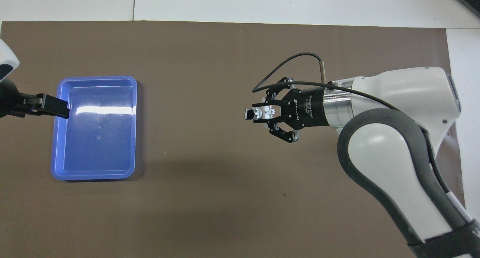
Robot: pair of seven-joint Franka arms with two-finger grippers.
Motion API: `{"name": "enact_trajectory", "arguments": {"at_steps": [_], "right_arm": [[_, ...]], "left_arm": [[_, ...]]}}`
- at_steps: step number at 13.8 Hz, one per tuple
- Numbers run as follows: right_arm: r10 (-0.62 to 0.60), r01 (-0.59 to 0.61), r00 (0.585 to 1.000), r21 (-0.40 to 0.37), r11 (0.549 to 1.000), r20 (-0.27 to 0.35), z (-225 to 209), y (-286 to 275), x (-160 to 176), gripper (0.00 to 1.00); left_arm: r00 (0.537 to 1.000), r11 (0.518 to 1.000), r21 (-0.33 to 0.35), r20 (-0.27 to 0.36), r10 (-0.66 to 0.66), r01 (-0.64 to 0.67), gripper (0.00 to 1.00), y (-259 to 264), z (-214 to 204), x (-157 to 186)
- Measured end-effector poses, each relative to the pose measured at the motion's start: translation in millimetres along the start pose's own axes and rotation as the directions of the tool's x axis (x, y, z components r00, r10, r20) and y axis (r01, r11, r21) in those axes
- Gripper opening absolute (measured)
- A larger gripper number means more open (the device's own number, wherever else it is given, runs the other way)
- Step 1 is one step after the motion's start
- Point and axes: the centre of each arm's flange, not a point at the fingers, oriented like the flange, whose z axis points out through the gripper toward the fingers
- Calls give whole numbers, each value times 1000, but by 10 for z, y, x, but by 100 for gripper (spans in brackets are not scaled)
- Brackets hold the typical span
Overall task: Turn and place switch with both arms
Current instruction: 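Carry the switch toward the tray while the left gripper reaches toward it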
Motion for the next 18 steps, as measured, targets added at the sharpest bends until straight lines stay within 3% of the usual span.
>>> {"name": "enact_trajectory", "arguments": {"at_steps": [2, 5, 8, 12, 17, 18], "right_arm": [[114, -115, 993, 63, 991, 28, 137, -20, -342, 33], [140, -143, 989, 66, 987, 44, 545, 103, -761, 33], [149, -150, 989, 57, 987, 16, 865, 56, -969, 33], [158, -158, 987, 42, 987, -8, 920, -69, -1102, 33], [128, -128, 992, 16, 992, -21, 1074, 56, -1218, 33], [127, -127, 992, 14, 992, -22, 1077, 59, -1220, 33]], "left_arm": [[1000, 1000, 1, -4, 7, -7, 100, 39, -19, -9], [1000, 1000, -9, -15, 17, -17, 100, 109, -79, -42], [1000, 988, -152, -21, 13, -16, 100, 249, -106, -49], [999, 939, -344, -48, -13, -4, 100, 373, -154, -12], [994, 830, -558, -78, -74, 18, 93, 631, 8, 59], [995, 811, -585, -73, -64, 9, 88, 706, 48, 51]]}}
